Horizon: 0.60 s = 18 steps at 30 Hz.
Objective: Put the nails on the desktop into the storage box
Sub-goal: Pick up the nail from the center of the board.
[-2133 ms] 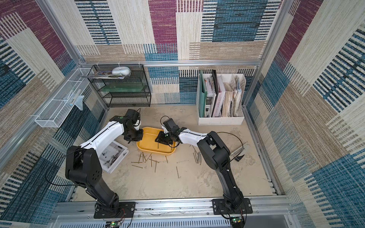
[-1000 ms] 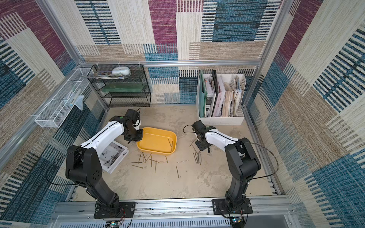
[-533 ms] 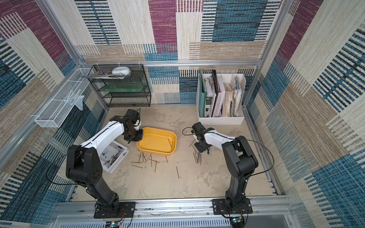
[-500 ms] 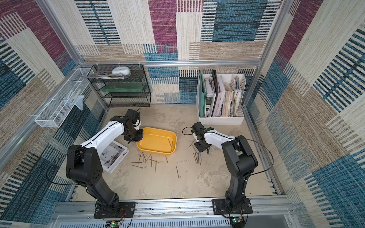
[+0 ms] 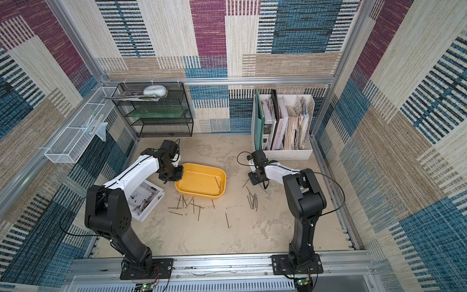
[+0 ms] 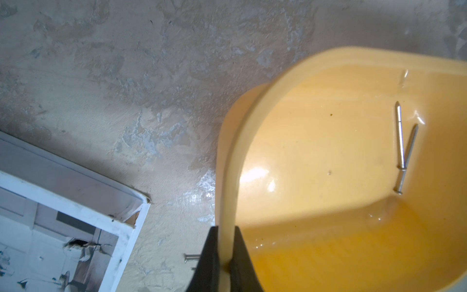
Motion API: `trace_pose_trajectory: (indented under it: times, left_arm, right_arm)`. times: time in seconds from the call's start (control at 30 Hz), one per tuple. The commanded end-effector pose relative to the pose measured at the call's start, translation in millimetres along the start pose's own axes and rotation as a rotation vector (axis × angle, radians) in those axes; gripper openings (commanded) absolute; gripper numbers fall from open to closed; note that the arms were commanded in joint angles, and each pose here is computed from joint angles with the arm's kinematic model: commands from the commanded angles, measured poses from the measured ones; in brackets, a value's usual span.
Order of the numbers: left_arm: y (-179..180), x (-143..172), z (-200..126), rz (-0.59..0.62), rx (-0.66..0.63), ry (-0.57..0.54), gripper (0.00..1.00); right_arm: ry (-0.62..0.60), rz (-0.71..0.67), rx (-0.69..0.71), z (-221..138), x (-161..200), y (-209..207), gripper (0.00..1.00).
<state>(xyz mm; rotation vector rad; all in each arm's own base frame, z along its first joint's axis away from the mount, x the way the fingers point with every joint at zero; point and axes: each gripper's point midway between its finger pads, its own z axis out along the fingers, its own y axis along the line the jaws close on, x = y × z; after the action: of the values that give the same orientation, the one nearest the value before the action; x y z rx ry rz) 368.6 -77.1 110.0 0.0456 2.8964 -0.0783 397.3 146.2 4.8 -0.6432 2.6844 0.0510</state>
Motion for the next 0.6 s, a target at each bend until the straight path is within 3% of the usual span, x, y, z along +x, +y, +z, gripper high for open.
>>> trace_pose_trajectory:
  times: [0.0,0.13,0.2,0.27,0.4,0.57]
  left_arm:
    - [-1,-2,-1,0.011,0.009,-0.004,0.00]
    - [-2,-2,-1,0.010,0.013,-0.004,0.00]
    - [-2,-2,-1,0.009,0.013,-0.004,0.00]
    - [-3,-2,-1,0.009,0.016,-0.002,0.00]
    - [-4,-2,-1,0.009,0.022,-0.002,0.00]
    - [-5,-2,-1,0.008,0.030,0.000,0.00]
  right_arm:
    - [0.338,0.034,-0.084,13,88,18,0.00]
    - [0.259,0.043,-0.078,-4,66,16,0.03]
    - [0.227,0.043,-0.059,-16,57,13,0.29]
    - [0.206,0.037,-0.053,-29,51,11,0.40]
    - [0.206,0.029,-0.024,-54,50,6,0.48]
    - [0.231,0.035,0.015,-60,61,-1,0.50]
